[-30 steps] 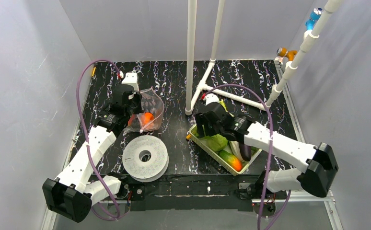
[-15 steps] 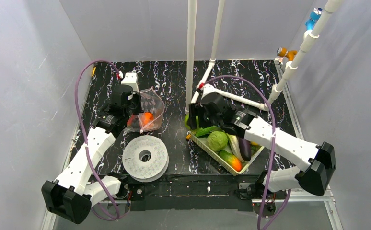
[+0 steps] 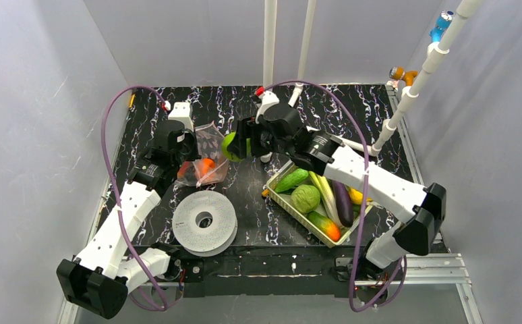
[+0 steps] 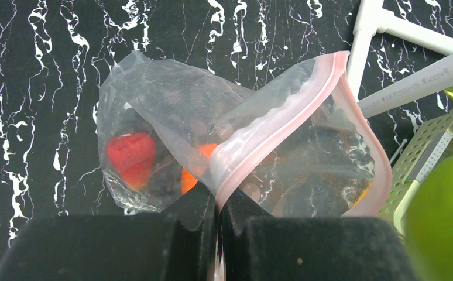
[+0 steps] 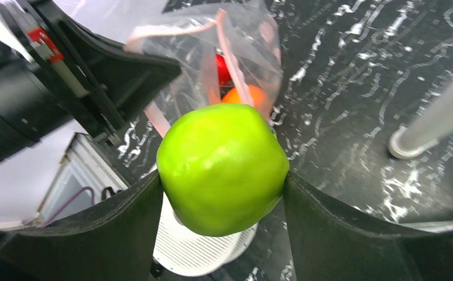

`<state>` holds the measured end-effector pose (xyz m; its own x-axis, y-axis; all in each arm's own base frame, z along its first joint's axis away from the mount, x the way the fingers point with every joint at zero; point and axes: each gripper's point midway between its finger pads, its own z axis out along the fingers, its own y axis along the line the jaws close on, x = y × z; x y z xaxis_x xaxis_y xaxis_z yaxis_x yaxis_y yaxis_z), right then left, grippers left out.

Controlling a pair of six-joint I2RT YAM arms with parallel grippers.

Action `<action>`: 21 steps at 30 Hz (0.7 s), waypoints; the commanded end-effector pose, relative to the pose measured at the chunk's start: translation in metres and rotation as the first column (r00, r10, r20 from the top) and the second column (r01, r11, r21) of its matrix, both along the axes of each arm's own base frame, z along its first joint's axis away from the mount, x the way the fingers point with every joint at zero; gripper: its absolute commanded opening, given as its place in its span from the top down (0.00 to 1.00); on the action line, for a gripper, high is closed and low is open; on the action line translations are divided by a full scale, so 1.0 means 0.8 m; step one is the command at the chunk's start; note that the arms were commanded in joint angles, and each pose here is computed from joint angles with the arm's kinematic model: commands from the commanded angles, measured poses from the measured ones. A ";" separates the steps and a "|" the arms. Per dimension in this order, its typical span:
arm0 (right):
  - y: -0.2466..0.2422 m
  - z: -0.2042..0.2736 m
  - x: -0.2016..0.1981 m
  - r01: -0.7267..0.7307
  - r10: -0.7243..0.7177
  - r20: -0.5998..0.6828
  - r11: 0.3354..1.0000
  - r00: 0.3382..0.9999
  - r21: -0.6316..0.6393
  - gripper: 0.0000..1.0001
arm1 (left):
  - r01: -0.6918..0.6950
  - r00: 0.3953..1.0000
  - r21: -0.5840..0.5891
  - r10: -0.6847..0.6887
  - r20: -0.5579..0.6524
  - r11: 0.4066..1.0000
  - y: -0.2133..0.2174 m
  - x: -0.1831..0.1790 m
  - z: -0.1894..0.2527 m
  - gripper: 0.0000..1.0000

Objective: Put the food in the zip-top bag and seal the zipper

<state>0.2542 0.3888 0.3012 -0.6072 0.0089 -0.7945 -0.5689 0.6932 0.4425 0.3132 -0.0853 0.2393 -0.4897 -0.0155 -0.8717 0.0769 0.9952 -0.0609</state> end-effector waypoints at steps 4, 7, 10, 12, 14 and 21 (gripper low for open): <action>0.064 0.042 0.012 -0.052 0.056 -0.023 0.987 0.998 0.153 0.93 | 0.014 0.999 -0.041 -0.012 0.052 0.999 -0.005 -0.004 0.020 1.00; 0.078 0.039 0.016 -0.058 0.063 -0.028 0.987 0.998 0.152 0.91 | 0.020 0.998 -0.044 -0.017 0.052 0.999 -0.006 -0.004 0.020 1.00; 0.080 0.028 0.027 -0.011 0.015 -0.032 0.993 0.999 0.118 0.78 | 0.017 0.998 -0.046 -0.015 0.055 0.999 -0.006 -0.005 0.021 1.00; 0.078 0.022 0.035 0.030 -0.027 -0.029 0.995 0.999 0.096 0.66 | 0.021 0.998 -0.050 -0.018 0.056 0.999 -0.007 -0.005 0.022 1.00; 0.078 0.018 0.040 0.045 -0.043 -0.027 0.995 0.999 0.085 0.47 | 0.023 0.998 -0.054 -0.020 0.058 0.998 -0.008 -0.005 0.022 1.00; 0.086 0.004 0.048 0.063 -0.060 -0.053 0.997 0.997 0.055 0.19 | 0.021 0.999 -0.049 -0.019 0.049 0.999 -0.008 -0.003 0.018 1.00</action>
